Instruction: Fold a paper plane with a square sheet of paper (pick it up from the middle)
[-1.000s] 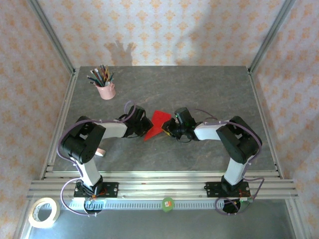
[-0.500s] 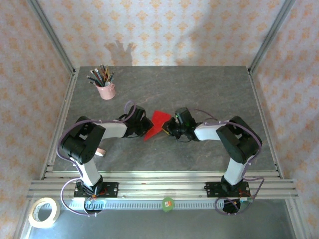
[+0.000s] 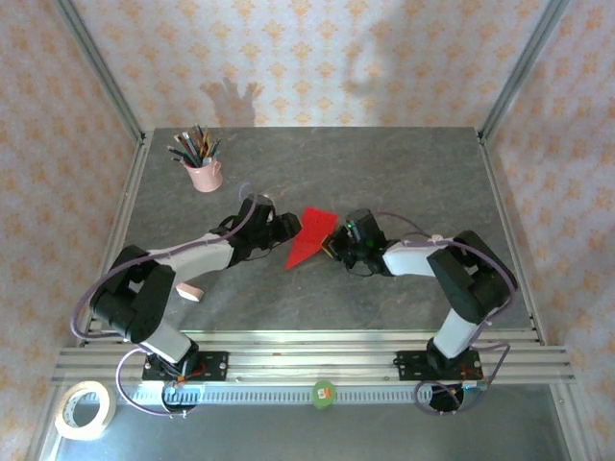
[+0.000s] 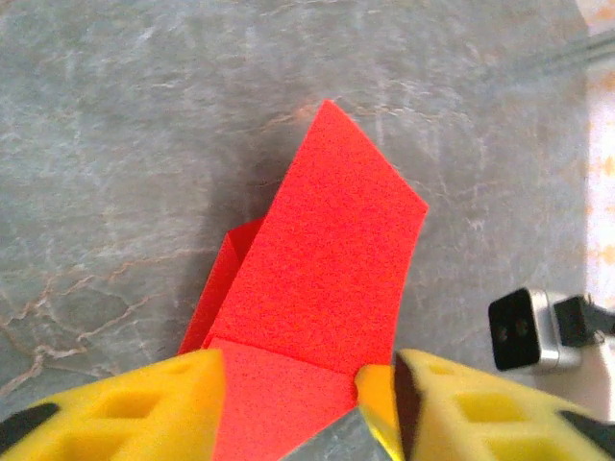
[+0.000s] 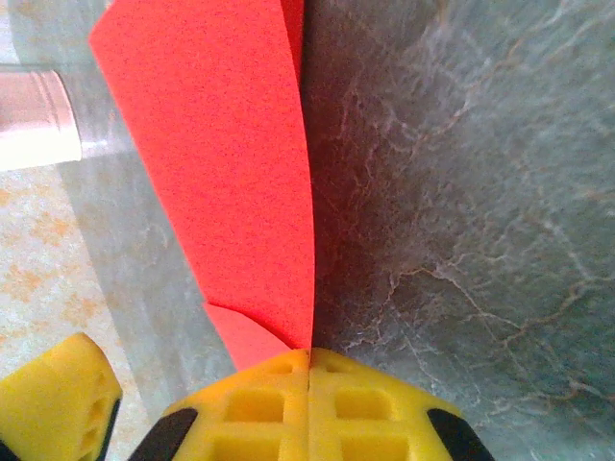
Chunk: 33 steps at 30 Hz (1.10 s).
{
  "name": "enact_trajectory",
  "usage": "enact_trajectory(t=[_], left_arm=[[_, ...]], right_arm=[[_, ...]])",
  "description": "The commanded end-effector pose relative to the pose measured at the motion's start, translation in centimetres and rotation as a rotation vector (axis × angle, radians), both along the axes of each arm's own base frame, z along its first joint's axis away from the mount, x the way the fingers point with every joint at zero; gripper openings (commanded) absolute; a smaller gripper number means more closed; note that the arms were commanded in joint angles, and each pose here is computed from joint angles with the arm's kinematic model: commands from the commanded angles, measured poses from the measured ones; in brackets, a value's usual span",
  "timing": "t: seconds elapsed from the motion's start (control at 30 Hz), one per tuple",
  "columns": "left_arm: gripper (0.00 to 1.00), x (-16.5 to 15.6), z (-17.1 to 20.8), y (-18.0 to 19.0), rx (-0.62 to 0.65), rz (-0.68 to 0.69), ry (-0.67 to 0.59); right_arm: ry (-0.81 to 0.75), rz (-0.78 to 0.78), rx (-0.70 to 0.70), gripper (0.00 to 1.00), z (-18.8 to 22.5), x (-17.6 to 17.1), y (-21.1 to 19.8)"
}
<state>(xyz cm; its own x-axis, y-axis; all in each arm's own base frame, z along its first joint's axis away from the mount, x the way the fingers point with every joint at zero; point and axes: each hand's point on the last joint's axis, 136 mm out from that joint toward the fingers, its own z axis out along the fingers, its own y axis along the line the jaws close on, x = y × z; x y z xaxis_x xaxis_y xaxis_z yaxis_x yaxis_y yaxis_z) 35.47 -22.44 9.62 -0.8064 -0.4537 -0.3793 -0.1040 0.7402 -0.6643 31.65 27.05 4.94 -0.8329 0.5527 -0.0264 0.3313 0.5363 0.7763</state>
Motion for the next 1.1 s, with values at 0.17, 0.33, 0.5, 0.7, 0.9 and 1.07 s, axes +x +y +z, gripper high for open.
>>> enact_trajectory(t=[0.17,0.33,0.5,0.7,0.9,1.07], left_arm=[[0.68,-1.1,0.1,-1.8,0.415,-0.254,-0.232],[0.67,-1.6,0.2,-3.1,0.496,-0.345,-0.349],[0.64,-2.3,0.9,-4.1,0.561,-0.431,-0.501],[0.6,-2.5,0.5,-5.1,0.634,-0.538,-0.581],[0.57,-2.9,-0.8,-6.4,0.677,-0.646,-0.607],[0.55,-2.9,-1.9,-6.7,0.722,-0.697,-0.614]], right_arm=[[-0.025,-0.066,0.067,0.0,2.3,0.7,-1.0],[-0.027,-0.073,0.095,0.0,3.1,1.1,-1.5],[-0.028,-0.057,0.117,0.0,3.8,1.5,-1.7],[-0.021,-0.048,0.12,0.0,3.7,1.5,-1.5],[-0.008,-0.036,0.13,0.0,3.5,1.5,-1.3],[-0.001,-0.02,0.134,0.0,3.4,1.4,-1.2]])
